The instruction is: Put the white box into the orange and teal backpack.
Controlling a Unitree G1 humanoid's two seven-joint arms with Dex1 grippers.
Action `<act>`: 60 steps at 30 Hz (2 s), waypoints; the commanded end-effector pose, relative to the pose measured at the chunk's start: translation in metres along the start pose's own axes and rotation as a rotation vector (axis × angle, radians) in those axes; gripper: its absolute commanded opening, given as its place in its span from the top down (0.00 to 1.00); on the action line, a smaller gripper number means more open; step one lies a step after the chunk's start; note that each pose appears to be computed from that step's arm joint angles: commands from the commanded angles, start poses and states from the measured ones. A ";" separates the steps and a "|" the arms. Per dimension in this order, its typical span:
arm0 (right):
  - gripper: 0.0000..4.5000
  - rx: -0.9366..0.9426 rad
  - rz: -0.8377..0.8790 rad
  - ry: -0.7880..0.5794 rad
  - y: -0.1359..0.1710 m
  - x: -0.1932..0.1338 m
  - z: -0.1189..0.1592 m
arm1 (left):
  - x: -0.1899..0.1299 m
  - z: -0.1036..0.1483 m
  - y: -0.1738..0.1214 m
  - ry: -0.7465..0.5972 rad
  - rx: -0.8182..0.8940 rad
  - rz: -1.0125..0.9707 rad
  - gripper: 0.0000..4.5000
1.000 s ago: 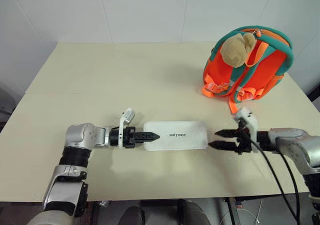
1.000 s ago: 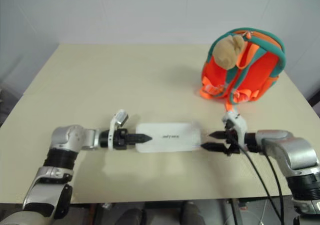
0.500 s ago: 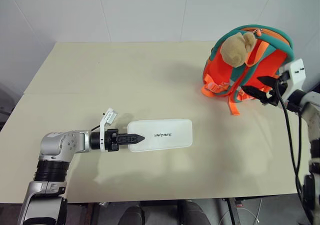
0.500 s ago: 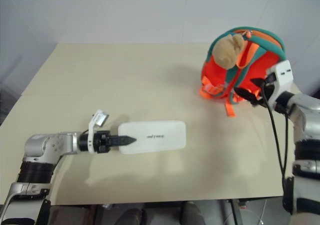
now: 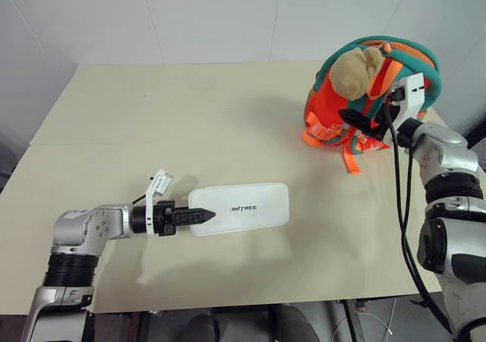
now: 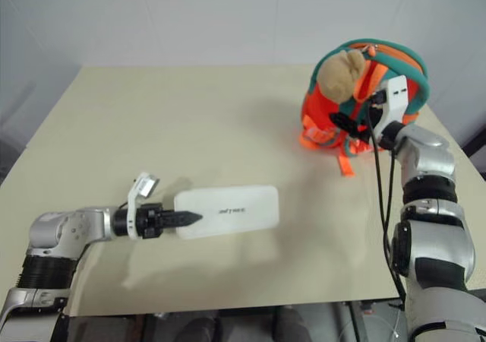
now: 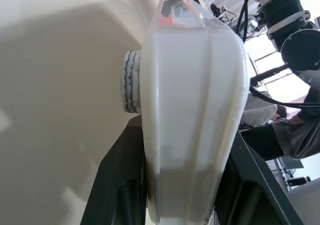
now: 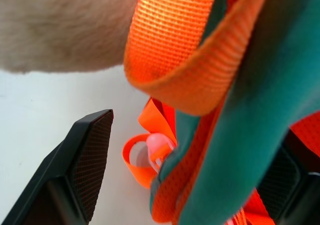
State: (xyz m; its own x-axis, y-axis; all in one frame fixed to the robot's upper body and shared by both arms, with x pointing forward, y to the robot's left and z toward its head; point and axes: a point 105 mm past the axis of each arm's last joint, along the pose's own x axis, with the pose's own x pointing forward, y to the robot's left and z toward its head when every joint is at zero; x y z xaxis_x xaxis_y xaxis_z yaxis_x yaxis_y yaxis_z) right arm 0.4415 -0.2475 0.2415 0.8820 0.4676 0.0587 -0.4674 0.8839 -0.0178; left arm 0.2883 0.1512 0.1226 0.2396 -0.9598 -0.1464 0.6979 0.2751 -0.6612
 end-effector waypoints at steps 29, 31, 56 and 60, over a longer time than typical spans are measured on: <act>0.86 0.456 1.049 0.109 0.194 -0.078 0.073 | -0.123 0.073 0.037 -0.356 0.211 0.353 0.72; 0.86 0.478 1.082 0.155 0.202 -0.091 0.068 | -0.126 0.072 0.040 -0.366 0.214 0.368 0.72; 0.86 0.543 0.944 0.393 0.189 -0.117 0.004 | -0.110 0.084 -0.034 -0.494 0.505 0.130 0.72; 0.86 0.540 0.931 0.401 0.189 -0.112 -0.007 | -0.112 0.095 -0.067 -0.540 0.595 0.067 0.72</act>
State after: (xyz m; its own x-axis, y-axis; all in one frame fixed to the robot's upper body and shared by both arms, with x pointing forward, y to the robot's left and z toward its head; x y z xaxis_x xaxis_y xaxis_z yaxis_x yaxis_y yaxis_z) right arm 0.2555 -0.1312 0.2228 0.0908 0.9926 -0.0806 -0.8163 0.1206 0.5649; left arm 0.2913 0.2475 0.2286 0.5279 -0.8128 0.2461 0.8472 0.4837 -0.2196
